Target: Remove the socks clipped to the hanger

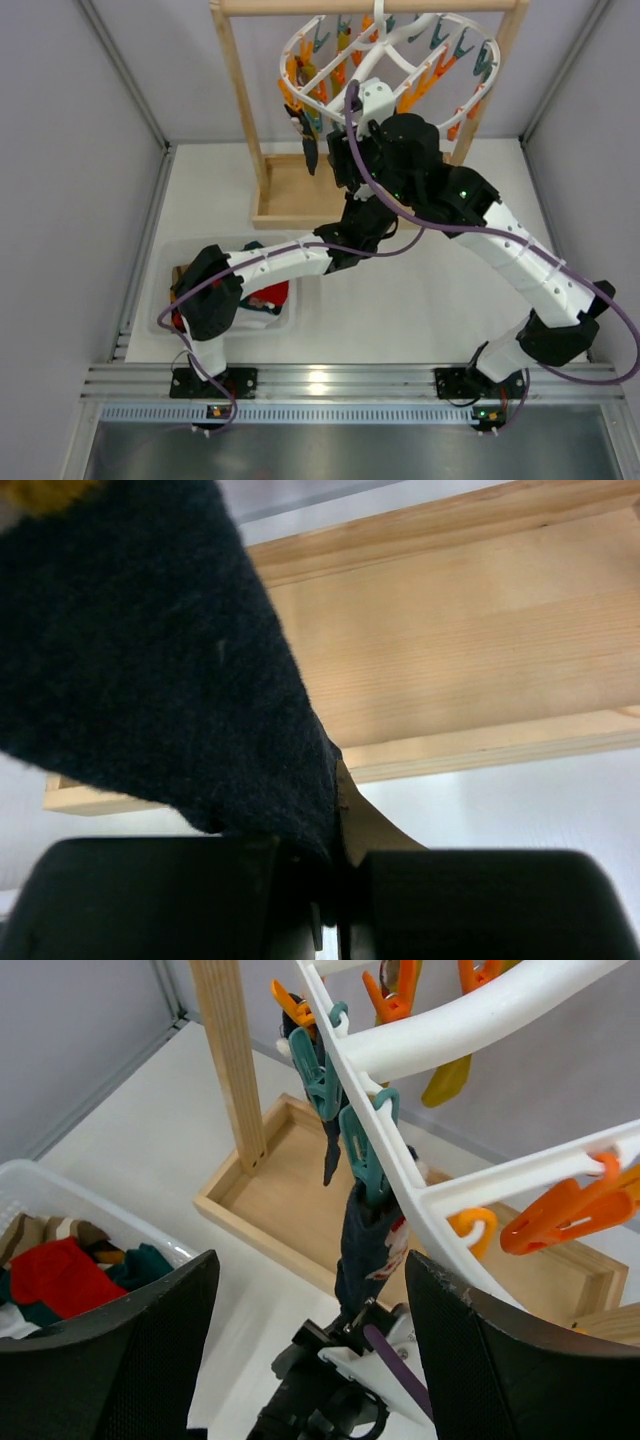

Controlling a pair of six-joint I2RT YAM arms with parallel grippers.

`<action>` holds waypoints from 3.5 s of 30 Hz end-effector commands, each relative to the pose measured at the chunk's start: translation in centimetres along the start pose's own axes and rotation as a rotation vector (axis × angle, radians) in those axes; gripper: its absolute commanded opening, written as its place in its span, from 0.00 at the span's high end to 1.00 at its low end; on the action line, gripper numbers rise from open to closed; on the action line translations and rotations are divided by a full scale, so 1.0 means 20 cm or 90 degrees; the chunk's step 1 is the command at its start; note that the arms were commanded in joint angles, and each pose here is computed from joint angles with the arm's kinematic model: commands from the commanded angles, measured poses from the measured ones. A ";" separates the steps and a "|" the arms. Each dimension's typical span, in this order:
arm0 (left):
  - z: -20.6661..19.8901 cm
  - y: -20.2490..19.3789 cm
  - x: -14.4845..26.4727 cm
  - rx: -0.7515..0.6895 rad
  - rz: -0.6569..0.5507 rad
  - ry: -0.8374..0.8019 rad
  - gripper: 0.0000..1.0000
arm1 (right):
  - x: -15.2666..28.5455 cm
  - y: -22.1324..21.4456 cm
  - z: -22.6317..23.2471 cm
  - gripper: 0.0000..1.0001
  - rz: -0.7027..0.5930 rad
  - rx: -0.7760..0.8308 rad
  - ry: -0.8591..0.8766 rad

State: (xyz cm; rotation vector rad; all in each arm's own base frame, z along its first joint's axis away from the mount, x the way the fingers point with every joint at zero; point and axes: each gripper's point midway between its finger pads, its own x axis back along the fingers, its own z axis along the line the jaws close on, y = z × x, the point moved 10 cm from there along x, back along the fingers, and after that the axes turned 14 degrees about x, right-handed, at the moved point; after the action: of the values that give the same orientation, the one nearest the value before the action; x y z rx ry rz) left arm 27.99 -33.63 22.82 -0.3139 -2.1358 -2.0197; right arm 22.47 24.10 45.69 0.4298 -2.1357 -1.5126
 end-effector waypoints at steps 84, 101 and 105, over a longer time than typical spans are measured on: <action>-0.15 0.01 0.22 0.064 -0.004 -0.082 1.00 | -0.28 -0.03 -0.01 0.74 -0.015 0.022 -0.368; 0.72 0.01 0.35 0.193 0.041 0.081 1.00 | -0.09 -0.10 -0.12 0.73 -0.073 -0.004 -0.206; 0.93 0.04 0.42 0.245 0.044 0.129 1.00 | -0.04 -0.18 -0.15 0.73 -0.079 -0.015 -0.161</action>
State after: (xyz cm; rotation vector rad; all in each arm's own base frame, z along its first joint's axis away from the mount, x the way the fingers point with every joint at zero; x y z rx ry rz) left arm 21.29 -17.44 25.38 -0.1785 -2.3135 -1.5691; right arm 25.66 22.22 42.95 0.2997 -2.4047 -1.7332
